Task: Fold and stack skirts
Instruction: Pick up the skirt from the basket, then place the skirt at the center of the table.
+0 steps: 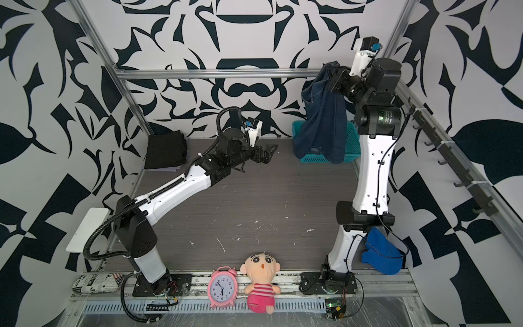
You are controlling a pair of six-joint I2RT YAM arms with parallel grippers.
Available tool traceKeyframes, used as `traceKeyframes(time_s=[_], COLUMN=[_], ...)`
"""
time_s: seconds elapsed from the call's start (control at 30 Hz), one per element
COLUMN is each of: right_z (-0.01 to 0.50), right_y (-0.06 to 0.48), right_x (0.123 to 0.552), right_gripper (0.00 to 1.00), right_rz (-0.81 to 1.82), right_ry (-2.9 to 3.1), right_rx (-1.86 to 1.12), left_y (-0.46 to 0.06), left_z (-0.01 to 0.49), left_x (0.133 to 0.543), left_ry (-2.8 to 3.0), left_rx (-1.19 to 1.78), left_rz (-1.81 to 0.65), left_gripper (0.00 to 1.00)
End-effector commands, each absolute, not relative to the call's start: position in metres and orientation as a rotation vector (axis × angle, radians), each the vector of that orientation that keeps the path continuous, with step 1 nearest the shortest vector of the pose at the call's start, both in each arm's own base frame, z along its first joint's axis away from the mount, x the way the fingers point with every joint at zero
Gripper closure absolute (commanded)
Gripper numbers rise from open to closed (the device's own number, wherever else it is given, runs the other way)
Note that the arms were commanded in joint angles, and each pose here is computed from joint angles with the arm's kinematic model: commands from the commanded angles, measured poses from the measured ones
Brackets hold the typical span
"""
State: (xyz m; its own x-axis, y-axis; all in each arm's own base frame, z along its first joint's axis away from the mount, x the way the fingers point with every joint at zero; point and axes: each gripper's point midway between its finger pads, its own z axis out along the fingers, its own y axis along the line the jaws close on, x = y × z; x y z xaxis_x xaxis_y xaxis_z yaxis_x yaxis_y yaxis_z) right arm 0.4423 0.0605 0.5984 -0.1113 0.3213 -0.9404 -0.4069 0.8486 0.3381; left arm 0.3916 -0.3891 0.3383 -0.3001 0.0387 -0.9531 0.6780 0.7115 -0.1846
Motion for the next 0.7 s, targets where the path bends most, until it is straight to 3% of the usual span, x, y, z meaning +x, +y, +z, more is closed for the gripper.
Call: traceKeyframes(time_s=[0.0,0.2,0.33,0.67], right_z=[0.663,0.676,0.654,0.517], right_y=[0.089,0.1,0.122,0.234], right_x=[0.374,0.319,0.307,0.391], right_gripper=[1.0,1.0,1.0,1.0], right_rz=[0.616,0.659,0.777,1.042], right_ry=[1.358,1.295,1.299,1.57], right_rx=[-0.225,-0.252,-0.308,-0.456], left_y=[-0.363,-0.336,-0.331,-0.302], left_z=[0.394,0.407,0.401,0.378], left_x=[0.374,0.366,0.37,0.378], left_ry=[1.632,1.578,1.566,1.622], left_rx=[0.508,0.472,0.448,0.414], left_rz=[-0.697,-0.605,-0.576,-0.368], left_gripper=[0.01,0.0,0.01,0.0])
